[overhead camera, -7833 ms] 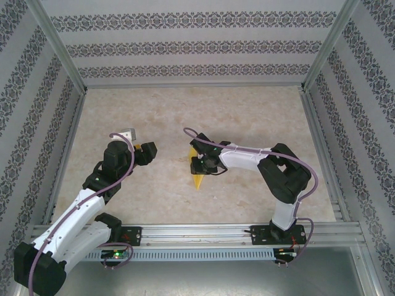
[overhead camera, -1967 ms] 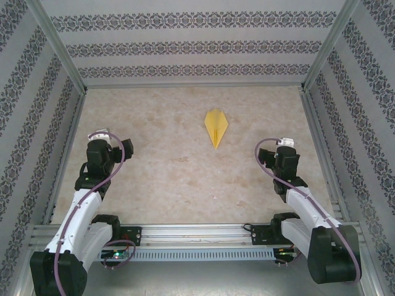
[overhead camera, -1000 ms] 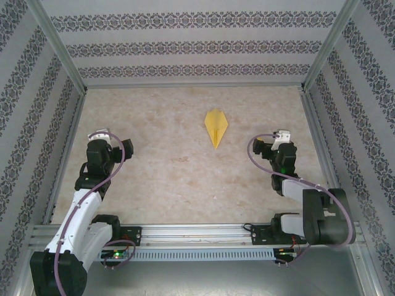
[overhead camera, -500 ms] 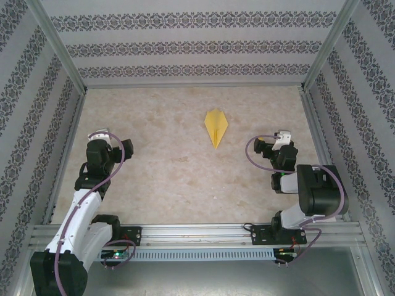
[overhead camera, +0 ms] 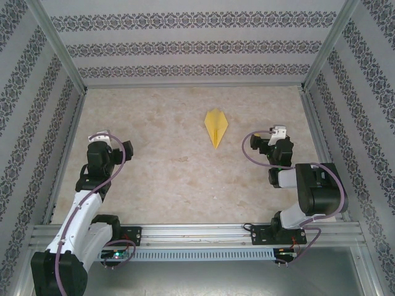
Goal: Fold a paper plane with a square sheet of paper (fold left side to right side)
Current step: Reset both arms
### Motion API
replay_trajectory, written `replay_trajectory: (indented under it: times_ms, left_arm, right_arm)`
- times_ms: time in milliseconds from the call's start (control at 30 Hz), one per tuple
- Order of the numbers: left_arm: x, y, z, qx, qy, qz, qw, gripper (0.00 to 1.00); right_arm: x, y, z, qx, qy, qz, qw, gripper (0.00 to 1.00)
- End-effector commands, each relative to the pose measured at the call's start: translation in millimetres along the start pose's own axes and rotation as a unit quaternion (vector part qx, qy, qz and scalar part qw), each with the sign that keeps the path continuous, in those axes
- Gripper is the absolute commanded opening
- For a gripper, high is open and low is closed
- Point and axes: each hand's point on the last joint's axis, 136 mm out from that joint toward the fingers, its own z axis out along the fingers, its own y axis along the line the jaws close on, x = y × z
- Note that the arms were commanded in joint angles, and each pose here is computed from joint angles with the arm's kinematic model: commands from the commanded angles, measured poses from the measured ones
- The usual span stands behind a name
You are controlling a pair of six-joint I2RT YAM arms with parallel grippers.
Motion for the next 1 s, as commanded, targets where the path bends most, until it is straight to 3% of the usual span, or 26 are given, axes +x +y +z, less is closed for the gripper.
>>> replay_trajectory:
  times_ms: [0,500,767,967]
  left_arm:
    - [-5.2,12.2,4.8,-0.029,-0.025,0.012,0.999,1.0]
    - [28.2,14.0,57.3,-0.033,0.008,0.047,0.998,1.0]
    - [28.4,-6.2,83.1,0.021,-0.007,0.071,0.997,1.0]
    - [12.7,-20.8,93.9,0.058,-0.06,0.093,0.992,1.0]
  right_arm:
    - [-2.2,-4.5,1.0,0.017,0.002,-0.011,1.0,0.98]
    - [-1.1,-4.4,1.0,0.019,0.004,-0.013,1.0,0.98]
    - [-1.0,-4.1,1.0,0.019,0.004,-0.013,1.0,0.98]
    - [-0.5,-4.0,0.8,0.019,0.005,-0.013,1.0,0.98]
